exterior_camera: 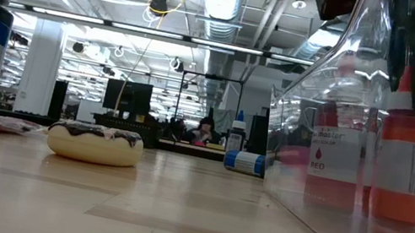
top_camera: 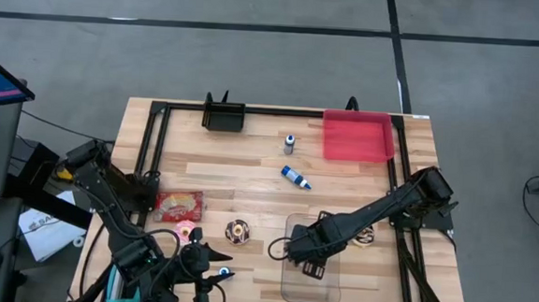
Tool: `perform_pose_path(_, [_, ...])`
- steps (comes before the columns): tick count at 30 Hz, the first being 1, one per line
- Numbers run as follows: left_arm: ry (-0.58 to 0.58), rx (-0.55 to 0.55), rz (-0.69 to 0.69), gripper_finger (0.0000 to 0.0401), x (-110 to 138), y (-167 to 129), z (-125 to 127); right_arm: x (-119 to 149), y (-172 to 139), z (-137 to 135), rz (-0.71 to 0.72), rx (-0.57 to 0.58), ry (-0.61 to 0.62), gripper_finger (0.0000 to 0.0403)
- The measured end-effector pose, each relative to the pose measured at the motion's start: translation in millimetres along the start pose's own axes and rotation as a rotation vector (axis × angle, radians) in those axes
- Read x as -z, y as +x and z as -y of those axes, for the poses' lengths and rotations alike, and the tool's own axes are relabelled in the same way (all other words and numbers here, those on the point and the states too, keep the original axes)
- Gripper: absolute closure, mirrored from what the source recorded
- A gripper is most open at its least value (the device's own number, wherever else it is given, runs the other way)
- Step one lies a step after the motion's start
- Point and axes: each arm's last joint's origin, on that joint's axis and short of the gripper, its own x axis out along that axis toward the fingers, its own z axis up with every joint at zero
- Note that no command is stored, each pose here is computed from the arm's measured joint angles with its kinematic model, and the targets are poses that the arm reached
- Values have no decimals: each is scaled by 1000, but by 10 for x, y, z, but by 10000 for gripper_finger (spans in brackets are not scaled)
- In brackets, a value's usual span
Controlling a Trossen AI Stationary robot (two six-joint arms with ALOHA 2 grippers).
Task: Pick & Place Food Item
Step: Put the bottom blue food coloring bottle into the transparent bin
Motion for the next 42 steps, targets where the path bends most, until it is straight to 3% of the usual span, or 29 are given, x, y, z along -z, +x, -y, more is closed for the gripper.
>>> perform_pose_path(6, [1, 0, -1, 233, 1, 0, 0, 44, -34, -28, -2, -3, -9, 215])
perform_pose_path(10, [17, 15, -26, 233, 11, 0, -2, 130, -224, -32, 23, -25, 1, 219])
perform_pose_path(17, [107, 130, -305, 233, 161, 20, -34, 527, -805, 74, 155, -86, 107, 221])
perform_pose_path(20, [203, 169, -435, 233, 296, 36, -25, 762, -1035, 101, 221, -133, 167, 221])
perform_pose_path(25, [351, 151, -537, 229, 478, 154, -34, 1132, -1296, 127, 318, -198, 284, 221])
perform_pose_path(36, [446, 59, -581, 146, 682, 583, -73, 1561, -1348, 61, 340, -186, 399, 221])
perform_pose_path(42, [420, 69, -604, 133, 788, 671, -119, 1622, -1353, 39, 364, -192, 415, 221])
